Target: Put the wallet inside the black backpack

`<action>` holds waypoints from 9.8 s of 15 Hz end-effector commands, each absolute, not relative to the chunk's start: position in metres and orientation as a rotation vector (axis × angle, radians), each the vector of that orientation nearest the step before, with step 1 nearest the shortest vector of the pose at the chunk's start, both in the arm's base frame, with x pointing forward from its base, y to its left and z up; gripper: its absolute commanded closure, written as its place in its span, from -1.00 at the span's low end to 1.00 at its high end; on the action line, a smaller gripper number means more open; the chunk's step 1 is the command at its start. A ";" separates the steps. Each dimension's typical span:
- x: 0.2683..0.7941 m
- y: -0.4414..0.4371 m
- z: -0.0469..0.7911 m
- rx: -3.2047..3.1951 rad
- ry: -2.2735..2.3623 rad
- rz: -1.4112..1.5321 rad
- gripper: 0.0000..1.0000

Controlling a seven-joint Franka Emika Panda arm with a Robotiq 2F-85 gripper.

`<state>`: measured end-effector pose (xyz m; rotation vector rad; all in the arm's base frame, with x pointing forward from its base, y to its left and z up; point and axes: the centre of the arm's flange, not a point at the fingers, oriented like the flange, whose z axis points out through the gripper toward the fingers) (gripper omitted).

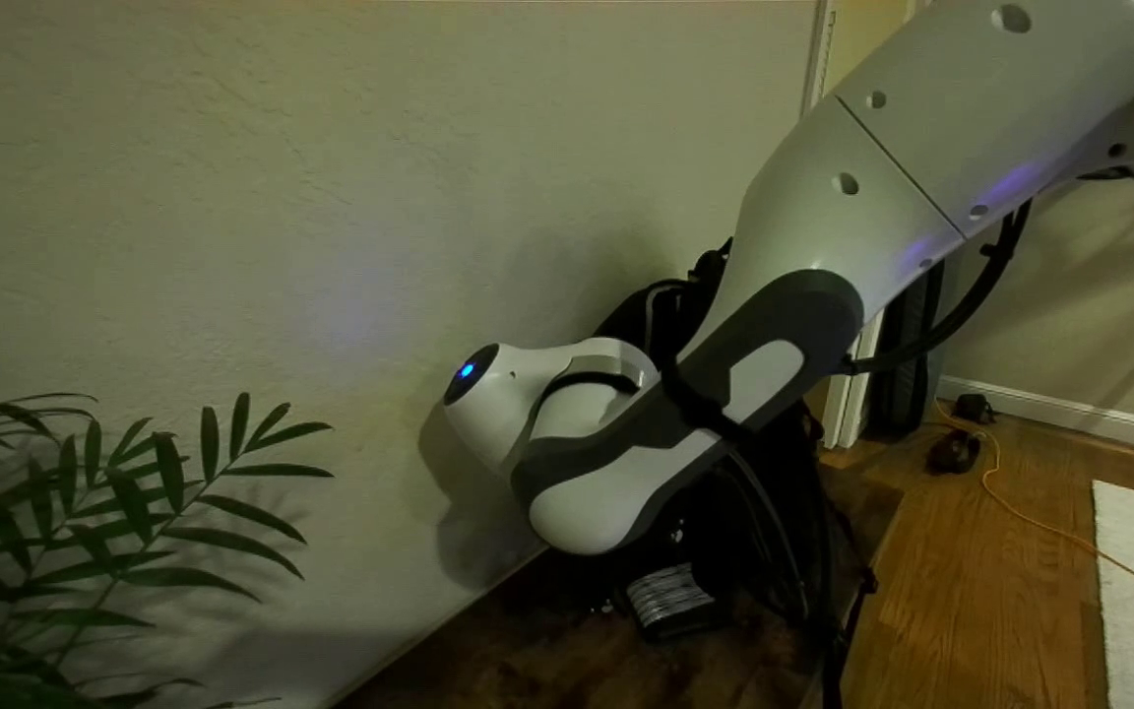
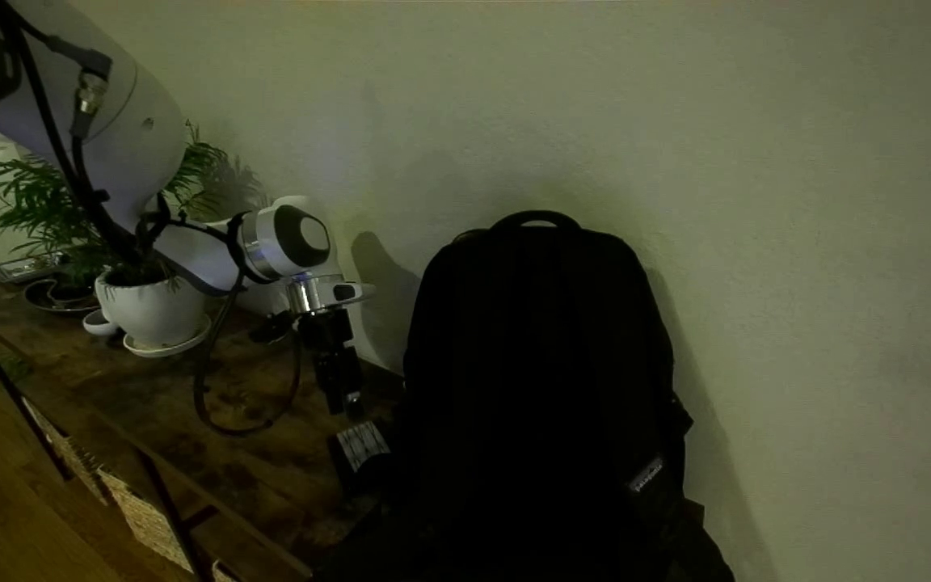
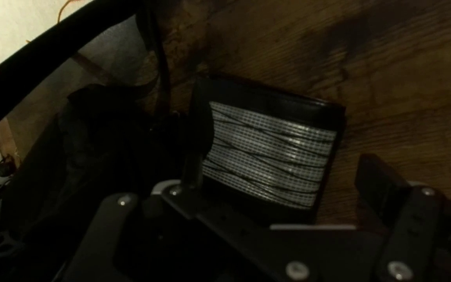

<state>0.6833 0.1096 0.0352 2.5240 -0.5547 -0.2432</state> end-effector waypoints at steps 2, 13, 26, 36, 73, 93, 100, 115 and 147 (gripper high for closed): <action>0.691 0.100 0.030 2.517 -0.547 -0.292 -1.00; 0.697 0.093 0.020 2.527 -0.524 -0.302 -1.00; 0.695 0.085 0.006 2.505 -0.496 -0.358 -1.00; 0.701 0.079 0.006 2.496 -0.475 -0.359 -1.00; 0.709 0.081 0.005 2.507 -0.470 -0.324 0.58; 0.713 0.084 0.004 2.489 -0.518 -0.299 -1.00; 0.709 0.086 -0.010 2.457 -0.533 -0.311 -1.00; 0.703 0.071 -0.008 2.400 -0.542 -0.336 -1.00; 0.690 0.062 -0.010 2.350 -0.585 -0.326 -1.00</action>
